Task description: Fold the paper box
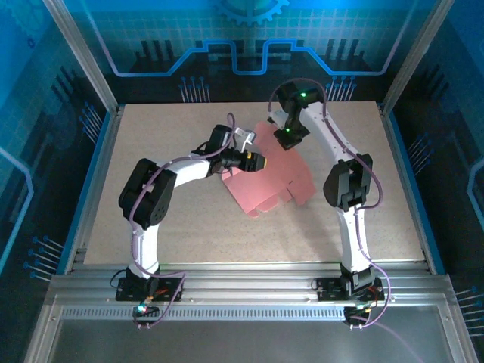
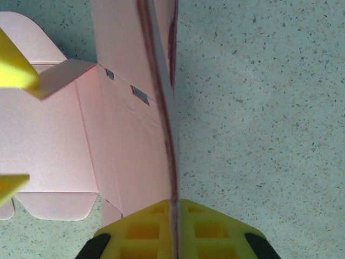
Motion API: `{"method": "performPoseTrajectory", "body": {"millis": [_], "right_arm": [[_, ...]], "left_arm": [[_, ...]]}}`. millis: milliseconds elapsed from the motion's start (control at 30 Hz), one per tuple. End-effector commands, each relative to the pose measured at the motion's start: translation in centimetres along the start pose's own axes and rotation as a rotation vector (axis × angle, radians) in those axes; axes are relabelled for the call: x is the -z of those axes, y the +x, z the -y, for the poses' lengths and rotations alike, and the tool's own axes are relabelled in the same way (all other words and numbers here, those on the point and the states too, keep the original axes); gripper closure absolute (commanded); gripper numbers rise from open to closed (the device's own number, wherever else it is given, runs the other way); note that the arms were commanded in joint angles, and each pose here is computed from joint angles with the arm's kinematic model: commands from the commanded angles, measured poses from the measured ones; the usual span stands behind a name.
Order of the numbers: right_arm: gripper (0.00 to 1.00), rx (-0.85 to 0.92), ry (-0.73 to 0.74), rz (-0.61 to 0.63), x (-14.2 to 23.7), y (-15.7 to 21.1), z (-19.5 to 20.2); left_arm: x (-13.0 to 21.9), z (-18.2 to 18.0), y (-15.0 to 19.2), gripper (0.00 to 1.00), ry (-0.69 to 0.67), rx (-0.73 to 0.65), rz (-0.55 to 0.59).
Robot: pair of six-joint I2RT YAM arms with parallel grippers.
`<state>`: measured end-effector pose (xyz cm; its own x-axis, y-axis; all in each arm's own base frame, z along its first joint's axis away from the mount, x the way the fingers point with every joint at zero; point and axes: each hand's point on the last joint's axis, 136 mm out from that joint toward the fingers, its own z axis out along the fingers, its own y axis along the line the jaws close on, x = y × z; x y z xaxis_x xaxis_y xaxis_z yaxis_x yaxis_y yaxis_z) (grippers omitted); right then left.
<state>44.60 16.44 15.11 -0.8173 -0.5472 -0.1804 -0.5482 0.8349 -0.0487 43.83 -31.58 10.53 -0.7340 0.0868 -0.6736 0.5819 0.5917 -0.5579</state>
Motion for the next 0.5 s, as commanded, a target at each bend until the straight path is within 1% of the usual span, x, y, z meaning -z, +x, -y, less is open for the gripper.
{"method": "performPoseTrajectory", "body": {"millis": [0,100,367,400,467], "right_arm": [[1.0,0.028,0.006,-0.02,0.3,0.1,-0.6],[1.0,0.025,0.0,-0.014,0.4,0.1,-0.7],[1.0,0.015,-0.02,-0.005,0.2,-0.1,-1.0],[1.0,0.01,-0.02,-0.003,0.3,-0.1,-1.0],[1.0,-0.002,-0.012,-0.006,0.2,0.0,-1.0]], "left_arm": [[-1.5,2.0,0.9,0.34,0.072,0.021,-0.032],[-2.0,2.4,1.0,0.33,0.1,0.039,-0.027],[-1.0,3.2,0.6,0.3,0.106,0.019,-0.007],[-0.7,3.2,0.4,0.29,0.104,0.015,0.008],[0.5,3.7,-0.4,0.25,0.108,0.004,0.052]]}}
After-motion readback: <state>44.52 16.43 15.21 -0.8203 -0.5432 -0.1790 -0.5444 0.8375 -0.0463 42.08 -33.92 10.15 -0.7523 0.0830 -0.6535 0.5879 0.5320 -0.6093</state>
